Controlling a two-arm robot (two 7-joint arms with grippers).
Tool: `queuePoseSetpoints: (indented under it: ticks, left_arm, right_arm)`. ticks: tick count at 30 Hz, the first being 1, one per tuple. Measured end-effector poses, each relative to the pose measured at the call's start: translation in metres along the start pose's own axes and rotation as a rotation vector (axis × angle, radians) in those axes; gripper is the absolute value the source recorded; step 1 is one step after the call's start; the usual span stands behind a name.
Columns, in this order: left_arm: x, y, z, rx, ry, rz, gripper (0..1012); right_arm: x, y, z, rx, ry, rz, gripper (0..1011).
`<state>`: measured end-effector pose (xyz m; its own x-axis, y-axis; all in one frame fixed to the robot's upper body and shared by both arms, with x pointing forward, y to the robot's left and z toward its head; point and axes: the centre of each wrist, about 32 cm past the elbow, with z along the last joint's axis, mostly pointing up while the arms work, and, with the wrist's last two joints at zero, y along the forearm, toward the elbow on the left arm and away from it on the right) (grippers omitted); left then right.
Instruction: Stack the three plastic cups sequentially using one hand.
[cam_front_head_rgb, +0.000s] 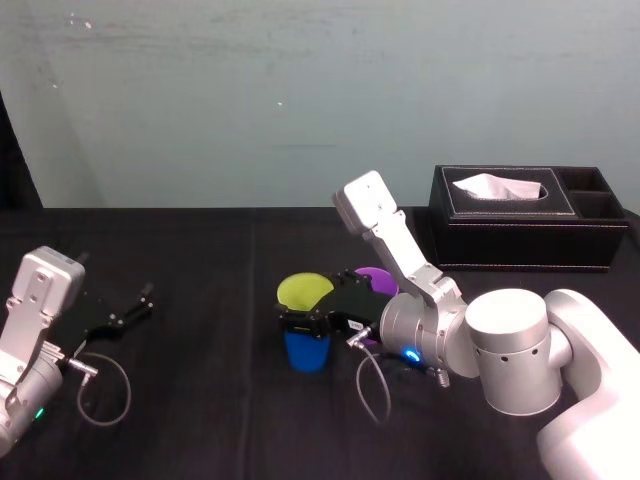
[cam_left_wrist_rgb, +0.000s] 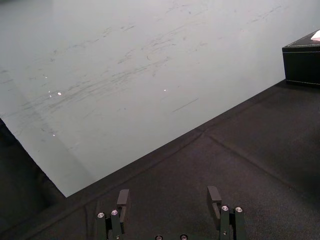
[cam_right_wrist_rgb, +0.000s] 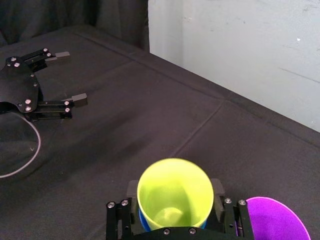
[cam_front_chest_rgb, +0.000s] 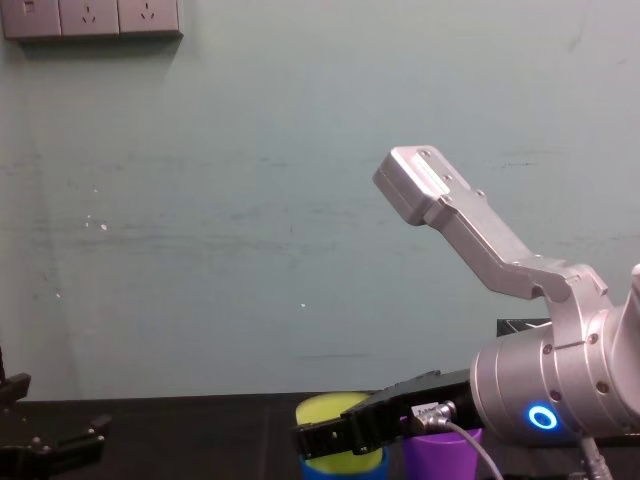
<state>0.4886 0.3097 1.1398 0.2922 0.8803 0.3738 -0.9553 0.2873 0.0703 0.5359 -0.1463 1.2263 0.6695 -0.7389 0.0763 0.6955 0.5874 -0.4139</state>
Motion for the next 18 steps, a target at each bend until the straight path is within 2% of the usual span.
queuePoseSetpoints:
  ticks: [6,18]
  left_arm:
    - [0.0,0.0,0.0,0.0,0.0,0.0,1000]
    - [0.0,0.0,0.0,0.0,0.0,0.0,1000]
  right_arm:
    - [0.0,0.0,0.0001,0.0,0.0,0.001,1002]
    - [0.0001,-0.0019,0.0014,0.009,-0.004,-0.002,1003]
